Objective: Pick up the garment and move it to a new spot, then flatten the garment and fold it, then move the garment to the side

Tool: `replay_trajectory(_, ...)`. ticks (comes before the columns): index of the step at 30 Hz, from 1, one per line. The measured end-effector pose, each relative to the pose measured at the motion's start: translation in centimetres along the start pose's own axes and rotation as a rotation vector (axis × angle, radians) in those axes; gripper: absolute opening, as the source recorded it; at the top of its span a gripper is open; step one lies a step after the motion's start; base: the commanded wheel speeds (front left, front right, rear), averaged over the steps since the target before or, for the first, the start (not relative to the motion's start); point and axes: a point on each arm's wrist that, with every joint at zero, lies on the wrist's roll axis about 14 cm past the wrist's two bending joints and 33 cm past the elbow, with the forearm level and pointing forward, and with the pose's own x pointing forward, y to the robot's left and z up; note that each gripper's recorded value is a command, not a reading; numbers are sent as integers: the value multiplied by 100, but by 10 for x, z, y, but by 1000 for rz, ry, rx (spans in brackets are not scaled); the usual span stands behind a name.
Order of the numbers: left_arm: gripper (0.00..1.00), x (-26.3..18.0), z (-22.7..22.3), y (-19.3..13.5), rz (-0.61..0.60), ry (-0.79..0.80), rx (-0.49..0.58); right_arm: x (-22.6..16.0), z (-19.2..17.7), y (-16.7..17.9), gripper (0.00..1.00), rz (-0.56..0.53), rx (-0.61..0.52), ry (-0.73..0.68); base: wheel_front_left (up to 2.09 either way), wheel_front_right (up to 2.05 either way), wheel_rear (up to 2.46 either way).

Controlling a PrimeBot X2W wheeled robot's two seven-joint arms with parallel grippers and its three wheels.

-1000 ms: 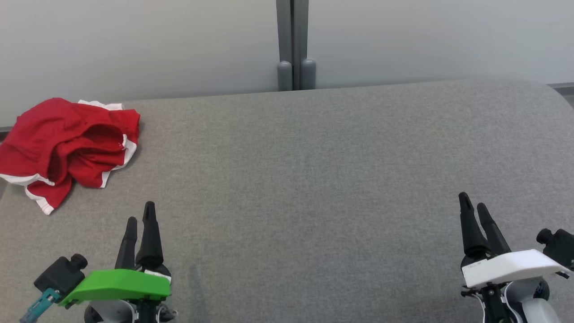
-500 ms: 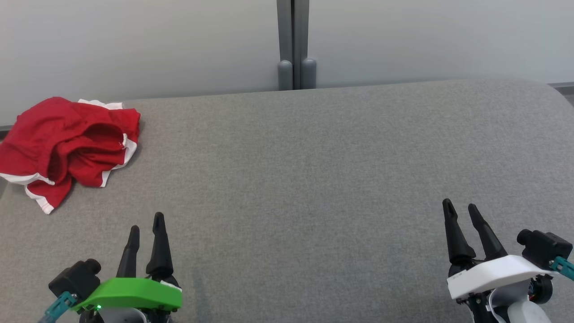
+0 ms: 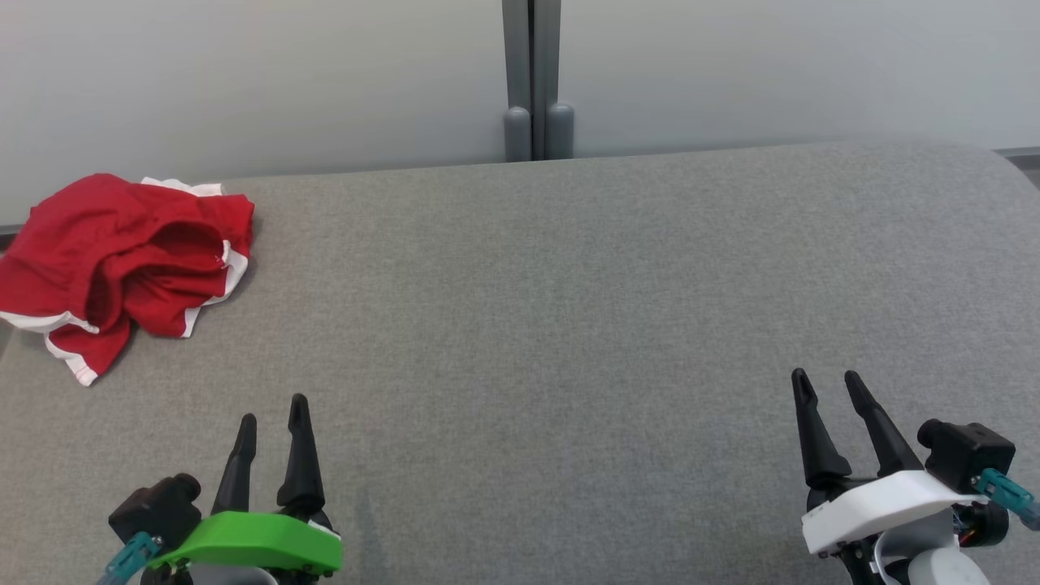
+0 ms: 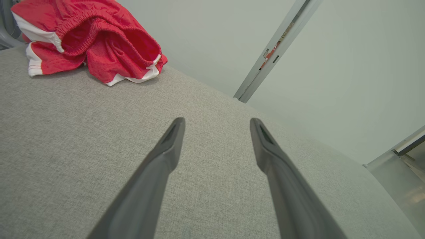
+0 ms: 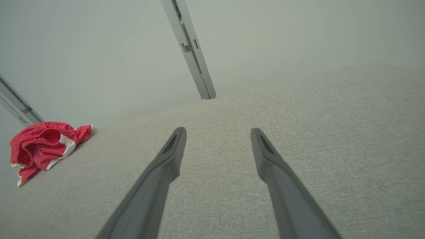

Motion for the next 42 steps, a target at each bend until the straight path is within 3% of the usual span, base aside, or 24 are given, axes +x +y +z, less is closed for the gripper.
replay_trajectory(42,100,-9,-20,0,-43,30,247,0,-10,16,100,95,-318,-1,0,0,0)
